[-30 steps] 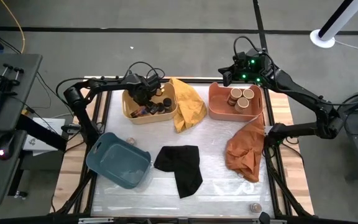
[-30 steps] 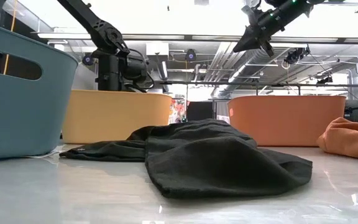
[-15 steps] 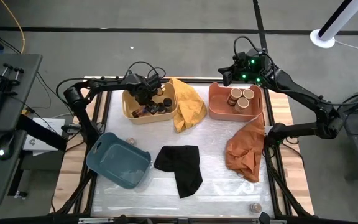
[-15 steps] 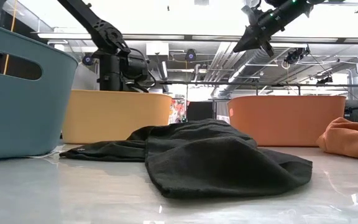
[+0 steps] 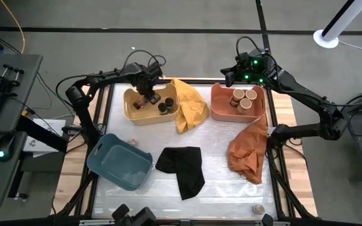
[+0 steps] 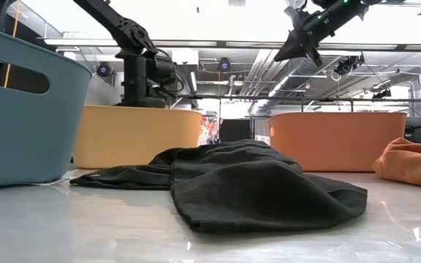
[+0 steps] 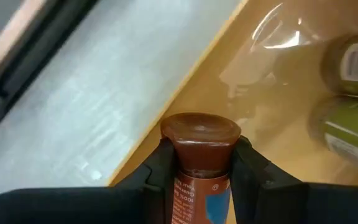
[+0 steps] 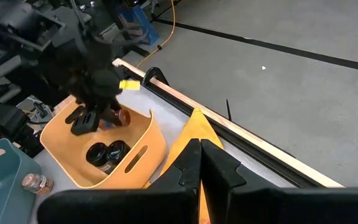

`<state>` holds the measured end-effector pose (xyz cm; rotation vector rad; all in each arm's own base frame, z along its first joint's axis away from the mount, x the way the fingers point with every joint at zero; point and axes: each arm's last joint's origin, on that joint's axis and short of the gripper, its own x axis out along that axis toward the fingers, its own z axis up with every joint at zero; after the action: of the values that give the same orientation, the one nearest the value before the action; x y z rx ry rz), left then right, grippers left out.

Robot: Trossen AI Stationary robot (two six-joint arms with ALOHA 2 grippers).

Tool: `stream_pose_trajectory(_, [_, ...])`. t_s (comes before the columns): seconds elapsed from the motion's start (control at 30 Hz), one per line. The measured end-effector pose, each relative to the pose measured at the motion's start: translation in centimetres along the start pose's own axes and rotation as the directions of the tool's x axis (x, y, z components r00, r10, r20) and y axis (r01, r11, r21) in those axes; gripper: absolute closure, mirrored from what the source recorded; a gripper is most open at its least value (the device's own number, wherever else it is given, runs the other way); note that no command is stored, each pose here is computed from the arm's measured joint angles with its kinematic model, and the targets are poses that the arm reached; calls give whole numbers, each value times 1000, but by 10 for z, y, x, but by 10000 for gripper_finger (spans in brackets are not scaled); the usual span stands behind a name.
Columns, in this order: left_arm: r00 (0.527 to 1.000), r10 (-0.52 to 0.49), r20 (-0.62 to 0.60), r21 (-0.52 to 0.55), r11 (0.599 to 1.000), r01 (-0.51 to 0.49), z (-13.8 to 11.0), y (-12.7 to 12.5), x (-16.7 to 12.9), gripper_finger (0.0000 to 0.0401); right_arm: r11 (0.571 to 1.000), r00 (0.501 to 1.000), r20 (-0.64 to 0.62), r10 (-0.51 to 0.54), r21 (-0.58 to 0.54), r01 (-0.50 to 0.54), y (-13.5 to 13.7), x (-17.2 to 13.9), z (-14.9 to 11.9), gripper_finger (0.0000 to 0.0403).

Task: Sort spices by type
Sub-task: Put the black spice bottle into the yellow bin

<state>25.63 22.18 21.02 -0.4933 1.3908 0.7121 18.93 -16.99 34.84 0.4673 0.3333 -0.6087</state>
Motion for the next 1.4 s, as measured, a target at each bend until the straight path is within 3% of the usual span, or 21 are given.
stream_pose_trajectory(0.13, [1000, -3, 8, -1, 1000, 3, 6, 9, -14, 324, 1000, 1000, -1, 0, 0, 0, 0, 0, 0, 402])
stream_pose_trajectory(0.4, [981, -30, 193, -23, 999, 35, 9, 19, -69, 324, 1000, 1000, -2, 13, -7, -13, 0, 0, 0, 402])
stream_pose_trajectory(0.5, [949, -91, 301, -54, 992, 113, 6, 23, -92, 324, 998, 998, 15, 61, -13, -61, 2, 0, 2, 402])
stream_pose_trajectory(0.57, [901, -165, 400, -71, 975, 210, 4, 25, -108, 324, 995, 994, 47, 100, -18, -99, 4, 0, 6, 402])
stream_pose_trajectory(0.67, [770, -278, 574, -45, 929, 369, 5, 25, -137, 324, 984, 977, 117, 177, -37, -174, 11, -1, 14, 402])
stream_pose_trajectory(0.87, [363, -408, 837, 137, 800, 584, 19, 22, -189, 325, 955, 913, 287, 292, -136, -263, 29, -4, 29, 371])
stream_pose_trajectory(1.0, [127, -416, 900, 247, 730, 637, 31, 18, -209, 325, 932, 853, 376, 362, -163, -324, 41, 2, 37, 292])
stream_pose_trajectory(1.13, [-77, -411, 908, 355, 658, 664, 40, 12, -223, 325, 921, 803, 463, 376, -85, -381, 50, 15, 40, 188])
stream_pose_trajectory(1.23, [-160, -415, 896, 404, 609, 683, 45, 7, -226, 325, 910, 770, 512, 380, -61, -409, 55, 26, 41, 122])
stream_pose_trajectory(1.4, [-168, -417, 893, 408, 592, 695, 47, -3, -224, 323, 895, 759, 504, 412, -69, -440, 66, 46, 43, 77])
